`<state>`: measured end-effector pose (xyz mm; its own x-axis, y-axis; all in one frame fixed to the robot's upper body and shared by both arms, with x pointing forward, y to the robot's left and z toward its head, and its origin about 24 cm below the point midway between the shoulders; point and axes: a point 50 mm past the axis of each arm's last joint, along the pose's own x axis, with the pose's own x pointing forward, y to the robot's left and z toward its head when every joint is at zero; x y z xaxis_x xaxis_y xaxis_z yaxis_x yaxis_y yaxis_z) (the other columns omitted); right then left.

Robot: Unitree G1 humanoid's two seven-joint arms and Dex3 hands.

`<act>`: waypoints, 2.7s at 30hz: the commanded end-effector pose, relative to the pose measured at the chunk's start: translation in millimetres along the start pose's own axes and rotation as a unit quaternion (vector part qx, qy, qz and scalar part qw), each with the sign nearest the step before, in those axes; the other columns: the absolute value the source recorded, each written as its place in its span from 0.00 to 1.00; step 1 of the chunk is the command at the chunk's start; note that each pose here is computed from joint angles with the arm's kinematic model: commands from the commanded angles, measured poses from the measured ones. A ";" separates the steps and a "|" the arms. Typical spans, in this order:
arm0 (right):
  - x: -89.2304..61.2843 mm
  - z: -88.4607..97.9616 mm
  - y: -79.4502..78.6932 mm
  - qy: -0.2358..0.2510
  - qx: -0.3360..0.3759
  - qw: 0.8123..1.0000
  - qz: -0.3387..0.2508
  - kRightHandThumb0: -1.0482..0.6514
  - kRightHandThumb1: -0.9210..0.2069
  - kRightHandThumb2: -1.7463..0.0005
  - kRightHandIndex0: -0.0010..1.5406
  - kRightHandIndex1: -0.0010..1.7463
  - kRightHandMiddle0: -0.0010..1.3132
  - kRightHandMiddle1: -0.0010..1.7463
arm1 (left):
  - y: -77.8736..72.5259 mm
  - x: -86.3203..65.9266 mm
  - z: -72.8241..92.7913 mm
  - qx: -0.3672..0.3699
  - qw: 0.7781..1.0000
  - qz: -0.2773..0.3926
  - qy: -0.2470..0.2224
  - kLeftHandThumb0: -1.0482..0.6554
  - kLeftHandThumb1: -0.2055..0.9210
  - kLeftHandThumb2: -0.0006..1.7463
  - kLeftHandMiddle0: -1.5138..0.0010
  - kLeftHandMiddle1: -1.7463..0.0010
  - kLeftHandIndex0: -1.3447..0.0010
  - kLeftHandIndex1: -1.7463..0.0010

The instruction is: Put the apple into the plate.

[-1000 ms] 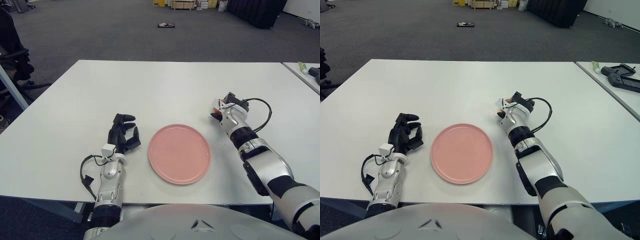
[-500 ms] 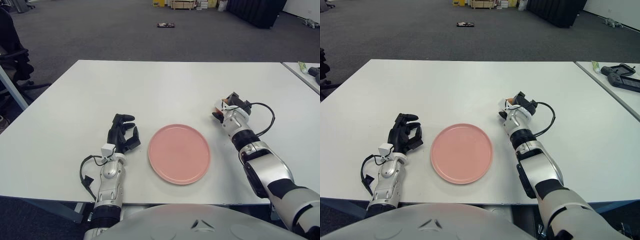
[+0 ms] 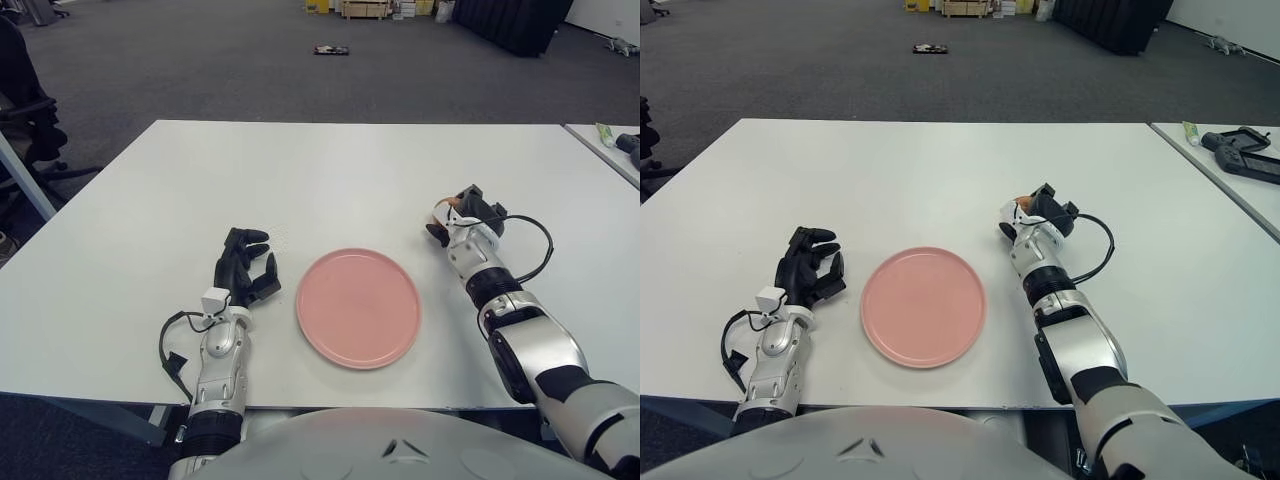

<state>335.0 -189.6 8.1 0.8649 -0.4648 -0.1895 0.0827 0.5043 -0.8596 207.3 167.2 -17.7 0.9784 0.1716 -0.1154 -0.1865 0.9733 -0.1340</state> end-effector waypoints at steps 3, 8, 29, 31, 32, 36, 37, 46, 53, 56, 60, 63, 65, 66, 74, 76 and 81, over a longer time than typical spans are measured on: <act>0.1 7.3 -6.2 -0.024 0.035 0.999 -0.030 0.34 0.52 0.29 0.21 0.88 0.47 0.97 | 7.4 -9.6 -19.1 -0.005 0.999 0.015 0.051 0.61 0.47 0.70 0.55 0.16 0.66 0.00; -0.4 7.3 -7.7 -0.038 0.048 0.997 -0.044 0.44 0.52 0.29 0.25 0.88 0.47 0.98 | 7.6 -9.5 -19.4 -0.005 0.999 0.014 0.046 0.61 0.47 0.70 0.55 0.16 0.65 0.00; -22.3 18.4 -36.8 -0.142 0.188 0.968 -0.080 0.62 0.62 0.21 0.41 0.92 0.42 1.00 | 7.2 -8.5 -20.4 -0.002 0.999 0.013 0.049 0.61 0.50 0.68 0.57 0.16 0.68 0.00; -27.5 21.7 -41.5 -0.151 0.198 0.965 -0.079 0.62 0.62 0.21 0.42 0.92 0.41 1.00 | 7.2 -8.6 -20.4 -0.002 0.999 0.014 0.049 0.61 0.50 0.68 0.56 0.16 0.67 0.00; -30.3 23.8 -43.8 -0.159 0.203 0.963 -0.079 0.62 0.62 0.21 0.42 0.92 0.41 1.00 | 7.6 -8.6 -20.7 0.002 0.999 0.015 0.050 0.61 0.50 0.68 0.56 0.16 0.67 0.00; -36.5 26.5 -48.2 -0.184 0.208 0.958 -0.074 0.62 0.62 0.21 0.43 0.92 0.40 1.00 | 8.6 -8.6 -21.7 0.013 0.998 0.017 0.052 0.61 0.50 0.69 0.57 0.14 0.68 0.00; -37.7 26.8 -48.9 -0.189 0.208 0.957 -0.072 0.62 0.62 0.21 0.44 0.92 0.40 1.00 | 8.7 -8.5 -21.8 0.015 0.998 0.017 0.052 0.61 0.50 0.69 0.57 0.14 0.68 0.00; -62.9 35.8 -57.0 -0.250 0.202 0.946 -0.047 0.61 0.64 0.20 0.45 0.91 0.42 1.00 | 7.6 -8.0 -21.7 0.013 0.998 0.015 0.051 0.61 0.51 0.68 0.58 0.13 0.70 0.00; -84.2 42.2 -59.7 -0.312 0.193 0.930 -0.008 0.61 0.67 0.18 0.46 0.89 0.47 0.99 | 5.3 -8.0 -20.4 0.013 0.999 0.007 0.047 0.61 0.52 0.70 0.61 0.07 0.72 0.00; -95.2 45.2 -52.9 -0.339 0.192 0.921 0.021 0.61 0.67 0.18 0.44 0.90 0.48 0.99 | 4.7 -8.0 -20.2 0.012 0.999 0.004 0.047 0.61 0.53 0.70 0.62 0.04 0.74 0.00; -108.4 47.2 -45.2 -0.361 0.191 0.912 0.049 0.61 0.68 0.17 0.43 0.91 0.49 0.99 | 4.6 -7.8 -20.7 0.015 0.999 0.000 0.049 0.61 0.53 0.71 0.63 0.02 0.74 0.00; -117.3 48.4 -40.8 -0.378 0.192 0.903 0.075 0.61 0.67 0.17 0.42 0.91 0.49 1.00 | 5.8 -8.4 -21.3 0.023 0.998 0.001 0.052 0.61 0.54 0.70 0.63 0.03 0.75 0.00; -122.3 49.3 -38.1 -0.388 0.191 0.896 0.096 0.61 0.67 0.17 0.41 0.91 0.50 1.00 | 6.3 -8.8 -21.6 0.031 0.998 0.003 0.054 0.61 0.55 0.69 0.63 0.04 0.75 0.00; -124.0 49.7 -37.2 -0.392 0.190 0.894 0.105 0.61 0.66 0.18 0.40 0.92 0.50 1.00 | 6.2 -8.8 -21.6 0.033 0.998 0.004 0.054 0.61 0.55 0.68 0.63 0.04 0.75 0.00; -134.1 52.7 -27.1 -0.419 0.156 0.879 0.165 0.61 0.63 0.20 0.36 0.92 0.50 1.00 | 3.7 -8.3 -20.6 0.029 0.998 0.006 0.055 0.61 0.57 0.67 0.64 0.04 0.77 0.00; -135.2 52.6 -21.4 -0.424 0.142 0.876 0.182 0.61 0.63 0.20 0.36 0.92 0.51 1.00 | 3.3 -8.7 -20.7 0.025 0.998 0.008 0.057 0.61 0.57 0.67 0.64 0.03 0.77 0.00; -135.7 51.2 -10.9 -0.431 0.122 0.868 0.215 0.61 0.62 0.21 0.34 0.92 0.51 0.99 | 2.7 -9.0 -20.9 0.025 0.998 0.013 0.061 0.61 0.58 0.67 0.64 0.04 0.77 0.00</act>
<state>239.0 -96.5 67.5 0.9001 0.4328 0.0506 -0.3062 0.7108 -0.6333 207.6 165.0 -20.4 0.9778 0.1654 -0.1285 -0.1776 0.9800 -0.0898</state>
